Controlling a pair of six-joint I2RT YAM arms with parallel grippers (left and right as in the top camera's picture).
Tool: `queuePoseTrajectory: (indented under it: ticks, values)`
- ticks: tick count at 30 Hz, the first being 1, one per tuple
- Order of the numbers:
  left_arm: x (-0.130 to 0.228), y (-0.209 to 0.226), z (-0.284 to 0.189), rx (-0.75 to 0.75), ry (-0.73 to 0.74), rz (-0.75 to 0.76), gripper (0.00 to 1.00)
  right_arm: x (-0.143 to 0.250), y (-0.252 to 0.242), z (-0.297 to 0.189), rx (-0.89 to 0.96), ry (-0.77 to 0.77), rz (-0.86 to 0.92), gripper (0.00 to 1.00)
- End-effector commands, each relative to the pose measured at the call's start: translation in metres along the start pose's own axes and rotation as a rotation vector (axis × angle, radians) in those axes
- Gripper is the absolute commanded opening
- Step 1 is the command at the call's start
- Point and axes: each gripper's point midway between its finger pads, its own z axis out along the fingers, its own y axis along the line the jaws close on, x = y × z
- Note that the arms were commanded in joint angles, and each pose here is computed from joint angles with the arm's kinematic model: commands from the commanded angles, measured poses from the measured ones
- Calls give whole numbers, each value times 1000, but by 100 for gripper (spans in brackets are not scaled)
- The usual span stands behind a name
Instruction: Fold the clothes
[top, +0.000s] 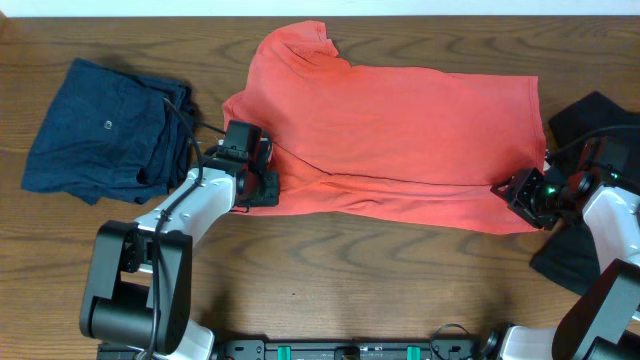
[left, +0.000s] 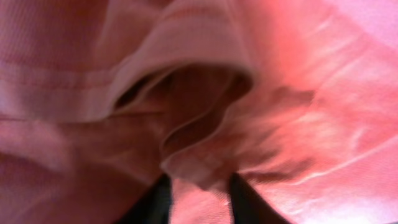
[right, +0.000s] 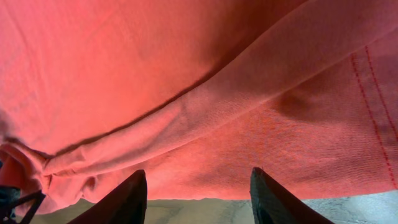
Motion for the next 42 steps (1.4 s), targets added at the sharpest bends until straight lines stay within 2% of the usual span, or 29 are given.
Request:
queuePoseTrajectory:
  ticks: [1, 2, 13, 16, 18, 19, 21, 23, 28, 35, 39, 42]
  values:
    - [-5, -15, -3, 86, -13, 21, 11, -4, 6, -1, -17, -3, -28, 51]
    - [-8, -19, -5, 106, -22, 24, 6, -3, 6, -1, -17, -3, -28, 50]
    - [-63, -37, -32, 159, -235, 72, 6, -6, 7, -1, -19, -12, -32, 50]
    - [-65, -35, -32, 152, -244, 73, 6, -6, 7, -1, -20, -12, -33, 49]
    - [-54, -30, -29, 127, -200, 60, 6, -5, 7, -1, -19, -9, -31, 50]
    - [-45, -27, -27, 117, -160, 51, 8, -4, 7, -1, -19, -7, -30, 50]
    - [-27, -23, -25, 101, -84, 36, 24, -4, 6, -1, -17, -3, -28, 50]
    - [-13, -16, -23, 69, -29, 32, 35, -4, 6, -1, -17, -4, -28, 50]
    - [-6, 2, -20, -26, -13, 26, 49, -5, 7, -1, -18, -8, -30, 51]
    - [-6, 8, -5, -45, -22, 27, 47, -4, 6, -1, -18, -4, -28, 50]
    - [-6, 9, 0, -46, -18, 27, 39, -4, 6, -1, -18, -4, -28, 50]
    - [-11, 7, -2, -42, -37, 30, 25, -3, 6, -1, -18, -3, -28, 50]
